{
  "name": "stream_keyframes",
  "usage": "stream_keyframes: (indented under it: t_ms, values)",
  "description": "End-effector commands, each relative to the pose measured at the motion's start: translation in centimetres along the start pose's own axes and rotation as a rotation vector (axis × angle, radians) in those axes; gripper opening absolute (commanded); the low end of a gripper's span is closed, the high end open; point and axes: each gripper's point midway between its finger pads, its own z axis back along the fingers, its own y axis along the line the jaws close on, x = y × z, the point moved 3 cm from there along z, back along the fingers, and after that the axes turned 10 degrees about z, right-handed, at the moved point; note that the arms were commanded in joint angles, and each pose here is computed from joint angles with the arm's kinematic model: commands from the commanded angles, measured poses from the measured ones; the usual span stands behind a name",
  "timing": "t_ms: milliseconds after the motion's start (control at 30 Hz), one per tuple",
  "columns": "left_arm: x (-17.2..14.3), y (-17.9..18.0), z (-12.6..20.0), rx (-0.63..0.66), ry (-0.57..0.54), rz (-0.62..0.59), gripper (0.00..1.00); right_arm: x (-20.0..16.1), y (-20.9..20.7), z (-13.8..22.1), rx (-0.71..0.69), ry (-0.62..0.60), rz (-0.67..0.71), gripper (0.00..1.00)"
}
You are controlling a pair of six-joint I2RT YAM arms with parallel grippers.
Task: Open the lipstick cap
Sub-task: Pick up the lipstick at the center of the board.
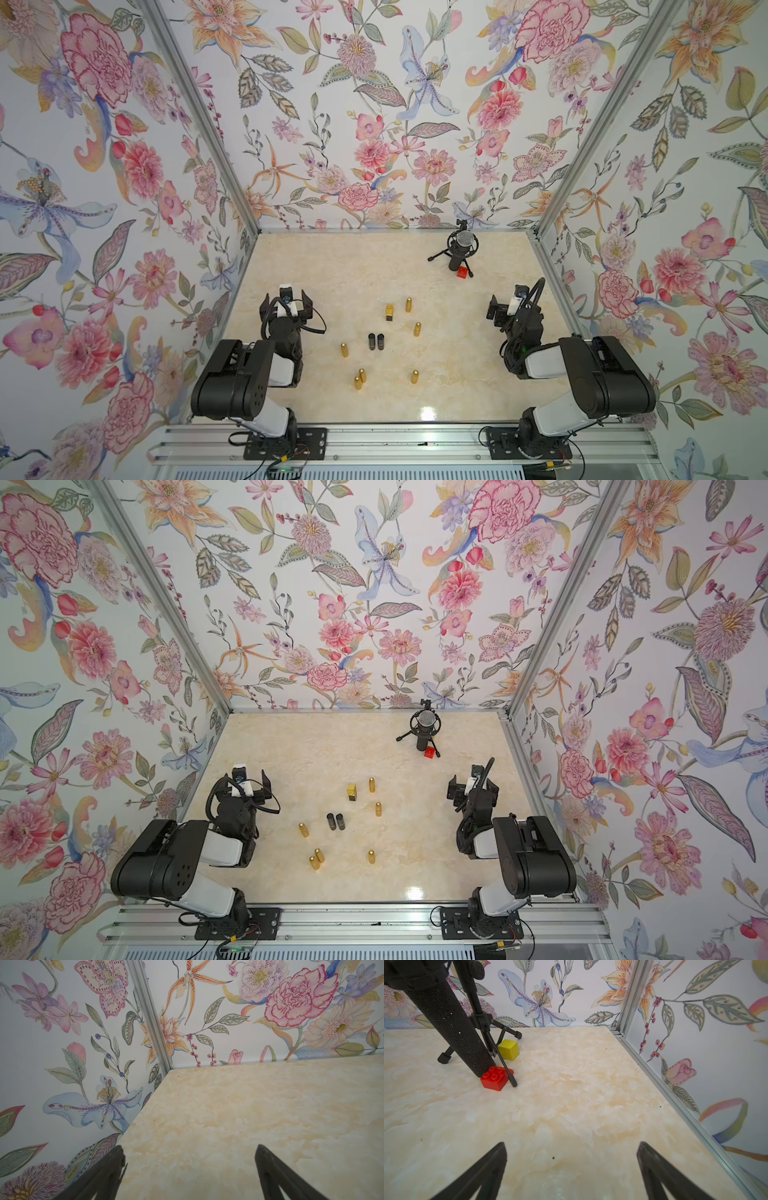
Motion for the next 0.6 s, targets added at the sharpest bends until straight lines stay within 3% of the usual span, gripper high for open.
stream_keyframes:
  t_ms: [0,567]
  values:
    - [0.65,0.07,-0.2,0.008,-0.027,0.002,0.99,1.14,-0.27,-0.31,-0.003,-0.038,0.001,1.0]
    - [0.63,0.05,-0.21,0.007,-0.026,0.003,0.99,1.12,-0.27,-0.35,0.001,-0.037,-0.001,1.0]
